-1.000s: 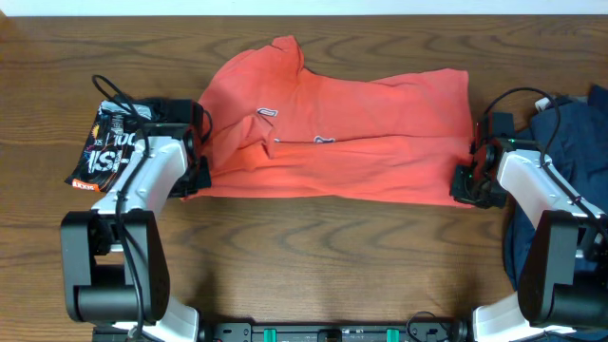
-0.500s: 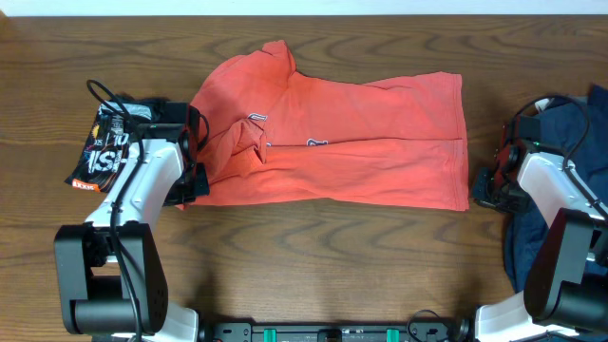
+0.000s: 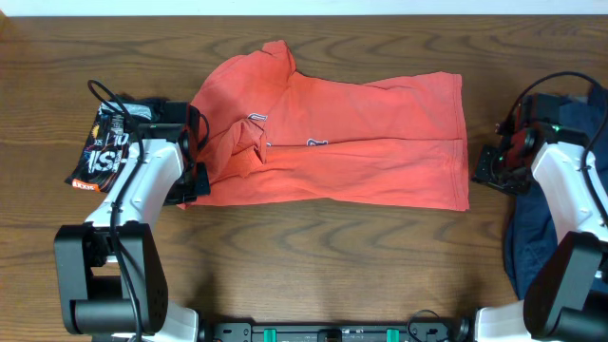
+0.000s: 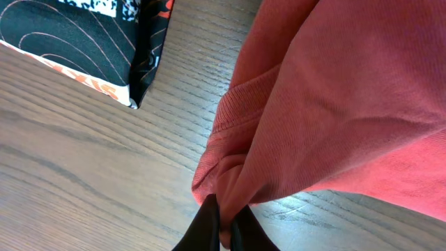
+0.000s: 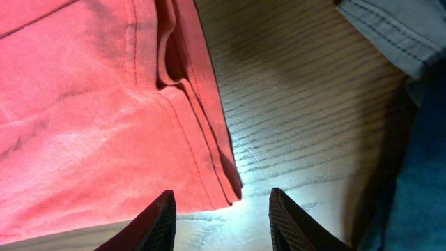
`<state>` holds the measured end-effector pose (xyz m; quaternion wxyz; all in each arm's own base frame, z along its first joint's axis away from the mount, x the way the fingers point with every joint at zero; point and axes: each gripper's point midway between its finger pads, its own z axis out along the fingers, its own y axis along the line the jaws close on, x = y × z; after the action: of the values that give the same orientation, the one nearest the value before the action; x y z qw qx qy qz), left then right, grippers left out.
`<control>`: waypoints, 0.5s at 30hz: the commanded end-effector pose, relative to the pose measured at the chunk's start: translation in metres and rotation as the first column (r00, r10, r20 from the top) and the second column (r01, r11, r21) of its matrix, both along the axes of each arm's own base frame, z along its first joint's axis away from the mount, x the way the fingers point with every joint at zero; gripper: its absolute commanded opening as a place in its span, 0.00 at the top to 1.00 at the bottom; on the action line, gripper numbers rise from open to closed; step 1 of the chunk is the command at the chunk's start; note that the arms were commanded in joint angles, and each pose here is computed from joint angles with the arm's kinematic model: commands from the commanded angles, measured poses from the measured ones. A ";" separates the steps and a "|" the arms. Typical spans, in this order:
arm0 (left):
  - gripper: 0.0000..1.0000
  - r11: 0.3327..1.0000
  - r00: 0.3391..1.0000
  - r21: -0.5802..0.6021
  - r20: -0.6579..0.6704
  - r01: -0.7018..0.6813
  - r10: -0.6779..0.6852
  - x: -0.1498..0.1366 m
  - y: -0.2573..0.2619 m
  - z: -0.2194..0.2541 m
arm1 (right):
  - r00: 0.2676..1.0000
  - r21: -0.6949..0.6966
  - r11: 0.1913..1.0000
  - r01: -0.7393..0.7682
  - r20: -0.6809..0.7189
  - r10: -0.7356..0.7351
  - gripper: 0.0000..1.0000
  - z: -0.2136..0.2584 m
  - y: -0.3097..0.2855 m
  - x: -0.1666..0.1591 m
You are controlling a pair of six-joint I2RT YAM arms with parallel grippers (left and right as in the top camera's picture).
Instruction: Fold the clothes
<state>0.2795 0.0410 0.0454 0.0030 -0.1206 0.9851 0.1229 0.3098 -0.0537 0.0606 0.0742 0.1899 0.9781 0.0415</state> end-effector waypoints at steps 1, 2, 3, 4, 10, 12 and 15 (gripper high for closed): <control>0.94 1.000 1.000 0.000 0.029 0.003 -0.003 0.006 0.001 0.008 | 0.997 0.035 0.999 -0.037 -0.061 0.039 0.58 -0.024 0.012 -0.019; 0.94 1.000 1.000 0.000 0.029 0.003 -0.003 0.006 0.001 0.008 | 0.996 0.039 0.999 -0.037 -0.076 0.040 0.58 -0.033 0.014 -0.024; 0.94 1.000 1.000 0.000 0.029 0.003 -0.003 0.006 0.001 0.008 | 0.996 0.044 0.998 -0.037 -0.085 0.040 0.58 -0.039 0.015 -0.029; 0.94 1.000 1.000 0.000 0.029 0.003 -0.003 0.006 0.001 0.008 | 0.995 0.049 0.998 -0.037 -0.092 0.041 0.58 -0.047 0.017 -0.034; 0.94 1.000 1.000 0.000 0.030 0.002 -0.003 0.006 0.001 0.008 | 0.995 0.075 0.996 -0.041 -0.086 0.048 0.63 -0.065 0.024 -0.043; 0.94 1.000 1.000 0.000 0.029 0.003 -0.003 0.006 0.001 0.008 | 0.995 0.074 0.996 -0.041 -0.085 0.048 0.73 -0.066 0.024 -0.044; 0.94 1.000 1.000 0.000 0.030 0.002 -0.003 0.006 0.001 0.008 | 0.996 0.073 0.996 -0.041 -0.079 0.047 0.99 -0.066 0.024 -0.043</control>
<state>0.2795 0.0409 0.0454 0.0028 -0.1207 0.9851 0.1225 0.2678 -0.0335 -0.0036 0.0281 0.1778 0.9814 0.0669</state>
